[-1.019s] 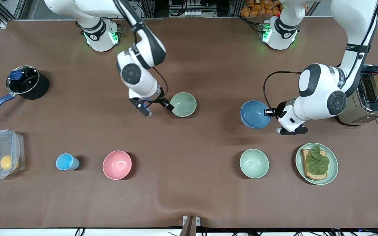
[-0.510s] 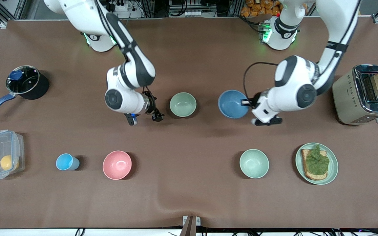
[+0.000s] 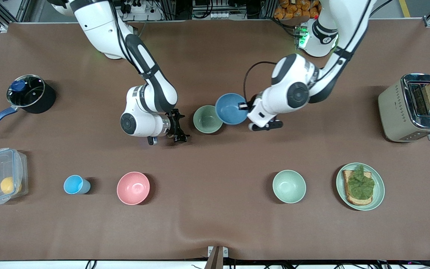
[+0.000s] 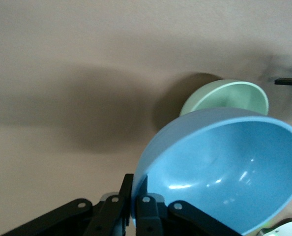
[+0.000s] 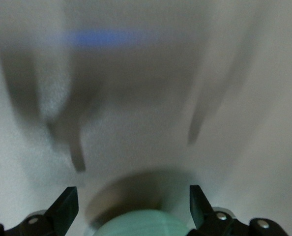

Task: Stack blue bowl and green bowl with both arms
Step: 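Lower the blue bowl into the green bowl with the left gripper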

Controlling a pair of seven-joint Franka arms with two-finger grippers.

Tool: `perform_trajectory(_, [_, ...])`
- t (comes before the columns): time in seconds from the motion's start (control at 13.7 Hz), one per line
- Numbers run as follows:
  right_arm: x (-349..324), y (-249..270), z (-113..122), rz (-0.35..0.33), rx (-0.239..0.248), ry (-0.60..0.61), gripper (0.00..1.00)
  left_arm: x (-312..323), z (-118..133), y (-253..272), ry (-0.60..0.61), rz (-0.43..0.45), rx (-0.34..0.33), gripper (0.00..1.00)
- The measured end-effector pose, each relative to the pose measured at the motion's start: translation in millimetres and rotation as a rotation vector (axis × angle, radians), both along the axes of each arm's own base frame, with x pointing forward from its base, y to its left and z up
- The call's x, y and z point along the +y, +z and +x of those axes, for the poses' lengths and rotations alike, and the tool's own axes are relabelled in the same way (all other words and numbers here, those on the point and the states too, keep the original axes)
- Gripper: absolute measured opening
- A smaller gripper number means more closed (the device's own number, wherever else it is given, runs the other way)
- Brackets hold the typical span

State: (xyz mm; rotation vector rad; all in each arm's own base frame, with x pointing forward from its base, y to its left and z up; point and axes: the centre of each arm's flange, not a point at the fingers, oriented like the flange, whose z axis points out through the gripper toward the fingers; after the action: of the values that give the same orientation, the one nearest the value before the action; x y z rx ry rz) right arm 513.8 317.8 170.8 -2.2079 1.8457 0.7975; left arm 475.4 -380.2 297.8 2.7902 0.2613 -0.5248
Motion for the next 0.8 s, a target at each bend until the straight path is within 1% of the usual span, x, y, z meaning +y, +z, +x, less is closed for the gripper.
perform_trajectory(0.22, [1.6,-1.5,0.4,0.020,-0.006,-0.019,1.00,-29.9,0.2,-13.7,0.030,-0.014,0.023,0.06])
perform_trajectory(0.36, [1.8,-1.9,0.4,0.021,-0.008,-0.019,1.00,-47.5,-2.7,-27.7,0.050,-0.020,0.027,0.06])
perform_trajectory(0.58, [2.0,-1.8,0.5,0.022,-0.010,-0.017,1.00,-64.8,-7.5,-51.6,0.075,0.003,0.019,0.06])
perform_trajectory(0.8, [2.0,-1.8,0.7,0.024,-0.015,-0.011,1.00,-70.9,-7.3,-62.7,0.073,0.015,0.023,0.06])
